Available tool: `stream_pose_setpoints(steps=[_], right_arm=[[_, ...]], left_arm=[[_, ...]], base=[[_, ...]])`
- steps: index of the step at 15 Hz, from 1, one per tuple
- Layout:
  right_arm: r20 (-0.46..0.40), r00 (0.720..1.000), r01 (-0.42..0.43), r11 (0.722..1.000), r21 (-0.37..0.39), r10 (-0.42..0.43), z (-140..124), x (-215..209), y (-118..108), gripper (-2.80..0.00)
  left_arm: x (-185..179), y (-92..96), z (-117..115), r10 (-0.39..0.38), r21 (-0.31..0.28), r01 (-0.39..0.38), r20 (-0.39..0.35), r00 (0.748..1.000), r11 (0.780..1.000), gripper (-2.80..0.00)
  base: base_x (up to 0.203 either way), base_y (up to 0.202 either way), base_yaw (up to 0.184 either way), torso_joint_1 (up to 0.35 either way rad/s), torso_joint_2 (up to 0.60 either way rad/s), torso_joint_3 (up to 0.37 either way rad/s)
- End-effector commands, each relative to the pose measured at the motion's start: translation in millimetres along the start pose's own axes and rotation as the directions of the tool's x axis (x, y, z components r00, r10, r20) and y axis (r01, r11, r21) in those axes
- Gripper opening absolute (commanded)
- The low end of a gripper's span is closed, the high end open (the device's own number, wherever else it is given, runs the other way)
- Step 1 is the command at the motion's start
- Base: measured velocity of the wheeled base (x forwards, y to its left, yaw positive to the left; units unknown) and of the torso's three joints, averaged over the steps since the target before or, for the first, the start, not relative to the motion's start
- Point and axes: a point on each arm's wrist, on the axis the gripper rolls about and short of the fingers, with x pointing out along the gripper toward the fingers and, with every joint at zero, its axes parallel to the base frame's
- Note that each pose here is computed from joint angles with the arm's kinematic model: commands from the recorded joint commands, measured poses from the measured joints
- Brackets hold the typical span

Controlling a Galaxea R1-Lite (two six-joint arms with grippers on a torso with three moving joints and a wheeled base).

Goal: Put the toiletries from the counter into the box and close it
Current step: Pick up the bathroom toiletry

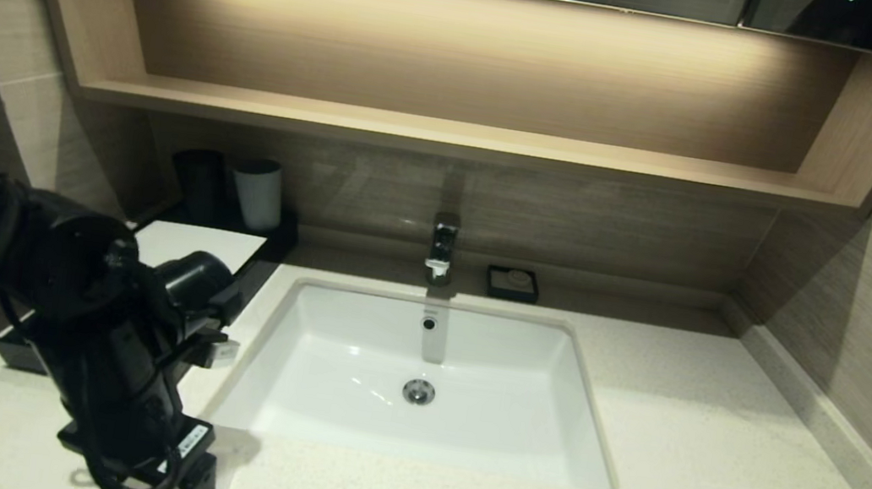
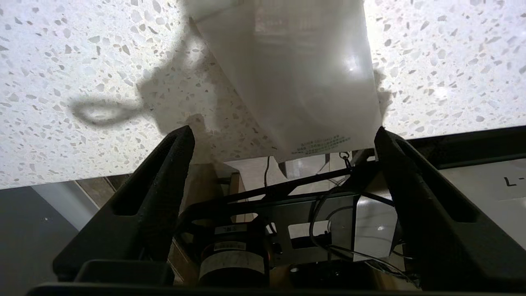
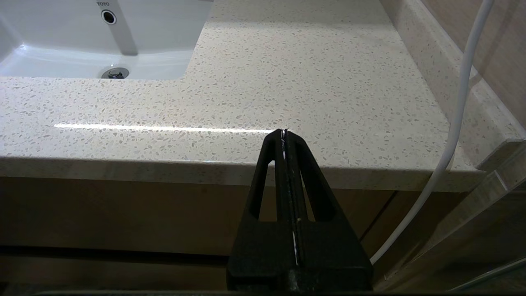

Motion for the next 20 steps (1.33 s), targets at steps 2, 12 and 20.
stream_pose_setpoints(steps=[2, 12, 20], right_arm=[[-0.002, 1.0, 0.0, 1.0, 0.0, 0.0, -0.2, 0.0, 0.0, -2.8], [-0.002, 1.0, 0.0, 1.0, 0.0, 0.0, -0.2, 0.0, 0.0, -2.8], [-0.002, 1.0, 0.0, 1.0, 0.0, 0.0, -0.2, 0.0, 0.0, -2.8]], left_arm=[[13.1, -1.5, 5.4, 0.0, 0.002, 0.0, -0.04, 0.999, 1.0, 0.0], [12.8, -4.3, 7.1, -0.005, 0.013, 0.005, -0.014, 1.0, 1.0, -2.8], [9.7, -3.8, 6.3, 0.0, 0.012, 0.0, -0.001, 1.0, 1.0, -2.8]], base=[[0.0, 0.0, 0.0, 0.0, 0.0, 0.0], [0.0, 0.0, 0.0, 0.0, 0.0, 0.0], [0.0, 0.0, 0.0, 0.0, 0.0, 0.0]])
